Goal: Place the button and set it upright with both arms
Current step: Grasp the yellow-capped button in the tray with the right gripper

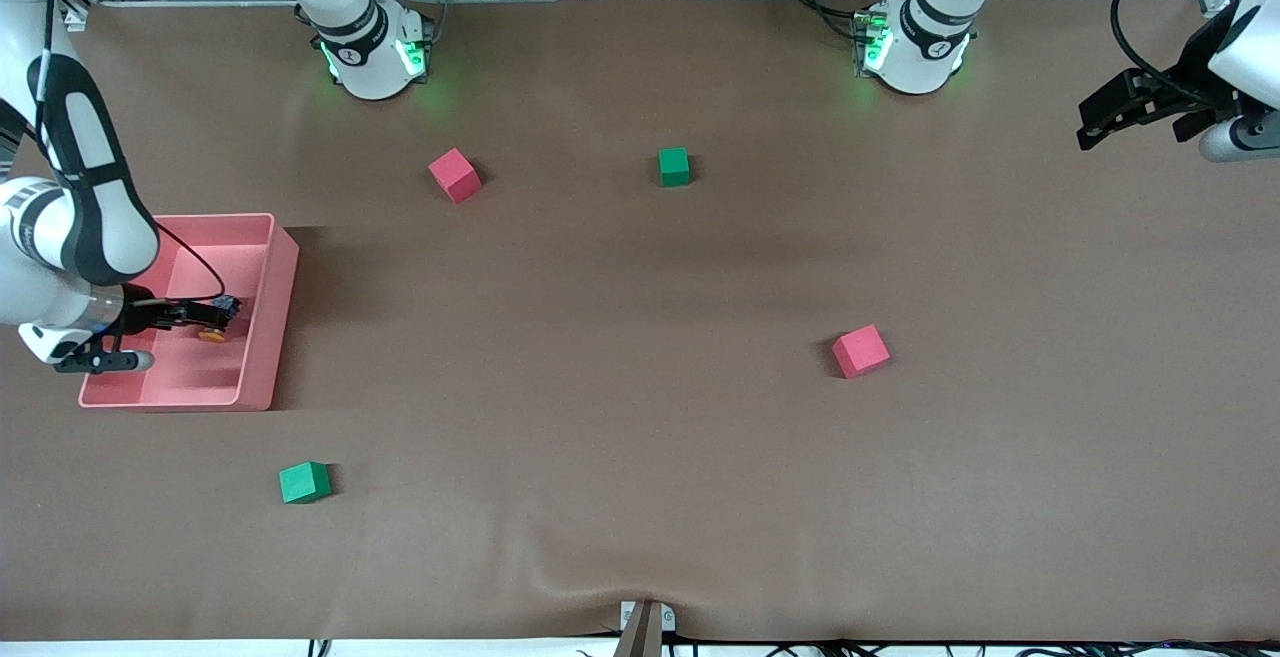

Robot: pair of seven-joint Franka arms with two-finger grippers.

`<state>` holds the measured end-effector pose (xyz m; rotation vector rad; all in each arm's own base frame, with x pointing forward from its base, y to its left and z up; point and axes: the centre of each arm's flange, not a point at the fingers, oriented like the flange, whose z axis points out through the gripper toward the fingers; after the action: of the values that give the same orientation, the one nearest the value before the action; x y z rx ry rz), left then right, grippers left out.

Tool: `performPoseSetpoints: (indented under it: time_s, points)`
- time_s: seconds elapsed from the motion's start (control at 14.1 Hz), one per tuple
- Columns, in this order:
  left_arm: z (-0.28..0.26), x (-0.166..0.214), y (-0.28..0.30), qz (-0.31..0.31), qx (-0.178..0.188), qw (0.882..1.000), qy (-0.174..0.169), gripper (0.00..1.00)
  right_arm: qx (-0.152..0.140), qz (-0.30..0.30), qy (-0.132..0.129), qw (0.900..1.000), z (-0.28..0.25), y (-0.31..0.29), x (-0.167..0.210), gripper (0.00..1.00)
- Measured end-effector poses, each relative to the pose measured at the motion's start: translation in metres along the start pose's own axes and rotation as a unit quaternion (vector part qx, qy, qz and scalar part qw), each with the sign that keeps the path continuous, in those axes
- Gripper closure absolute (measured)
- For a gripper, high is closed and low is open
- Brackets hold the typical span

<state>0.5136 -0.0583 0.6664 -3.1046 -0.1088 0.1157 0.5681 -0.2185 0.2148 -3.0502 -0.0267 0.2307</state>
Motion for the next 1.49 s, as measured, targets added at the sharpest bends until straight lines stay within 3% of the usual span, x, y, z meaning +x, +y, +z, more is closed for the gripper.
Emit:
performPoseSetpoints:
  time_s: [0.5,0.64,0.78,1.06,1.49]
  points:
    - [0.001,0.001,0.0,0.0,0.0,1.0,-0.002,0.0,0.006,0.006,-0.008,1.0,0.032,0.007,-0.001,0.0]
    - [0.002,0.001,0.0,0.0,0.0,1.0,-0.002,0.0,0.007,0.006,-0.009,1.0,0.036,0.008,-0.001,0.04]
    - [0.003,0.001,0.0,0.0,0.0,1.0,-0.003,0.0,0.007,0.006,-0.008,1.0,0.036,0.008,-0.001,0.22]
    - [0.003,0.002,0.0,0.0,0.0,1.0,-0.003,0.0,0.005,0.006,-0.005,1.0,0.033,0.009,0.001,0.67]
    - [0.004,0.002,0.0,0.0,0.001,1.0,-0.004,0.0,0.008,0.0,-0.012,1.0,0.021,0.01,0.007,0.67]
